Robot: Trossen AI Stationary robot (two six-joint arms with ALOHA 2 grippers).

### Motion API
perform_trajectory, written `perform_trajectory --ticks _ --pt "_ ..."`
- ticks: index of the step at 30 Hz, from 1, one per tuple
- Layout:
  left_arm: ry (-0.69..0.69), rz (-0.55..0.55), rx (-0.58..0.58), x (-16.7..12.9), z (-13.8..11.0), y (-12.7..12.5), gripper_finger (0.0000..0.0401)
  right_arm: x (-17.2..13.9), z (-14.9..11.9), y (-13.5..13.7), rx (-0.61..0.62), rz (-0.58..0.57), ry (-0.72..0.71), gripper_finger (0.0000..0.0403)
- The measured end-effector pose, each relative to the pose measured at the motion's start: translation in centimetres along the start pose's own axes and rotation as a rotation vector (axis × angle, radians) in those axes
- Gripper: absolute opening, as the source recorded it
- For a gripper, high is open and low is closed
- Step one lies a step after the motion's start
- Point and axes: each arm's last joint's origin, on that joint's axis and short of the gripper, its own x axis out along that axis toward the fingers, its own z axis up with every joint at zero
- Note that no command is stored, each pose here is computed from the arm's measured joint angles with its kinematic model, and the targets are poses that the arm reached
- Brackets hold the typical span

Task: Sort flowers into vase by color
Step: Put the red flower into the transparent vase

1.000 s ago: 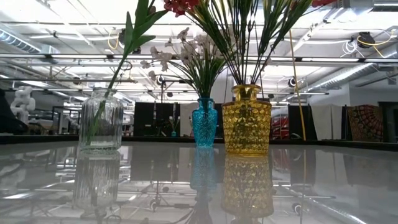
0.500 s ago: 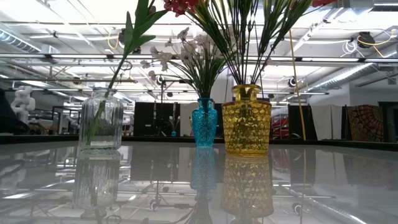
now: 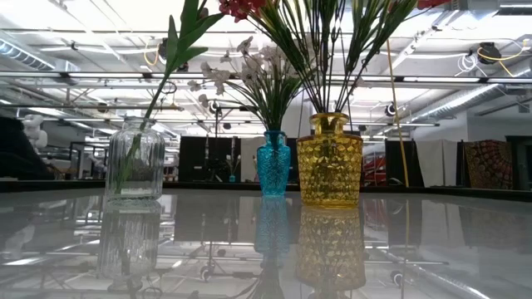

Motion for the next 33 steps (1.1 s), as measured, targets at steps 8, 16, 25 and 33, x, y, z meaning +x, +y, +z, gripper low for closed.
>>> perform_trajectory --ticks 8,16,25,33 --pt "0.004 0.035 -0.021 0.38 -0.13 0.58 0.0243 -0.01 -0.05 -0.04 -0.002 -0.001 0.006 0.0000" --pt "-0.006 -0.002 -0.020 0.56 -0.13 0.71 0.0174 -0.01 -0.07 -0.04 -0.003 -0.002 0.008 0.0000" --pt "-0.019 -0.077 -0.020 0.57 -0.09 0.53 0.0040 0.00 -0.18 -0.07 0.000 -0.003 0.019 0.0000" --pt "-0.018 -0.077 -0.019 0.56 -0.08 0.54 0.0011 0.00 -0.19 -0.08 0.007 -0.006 0.020 0.0006"
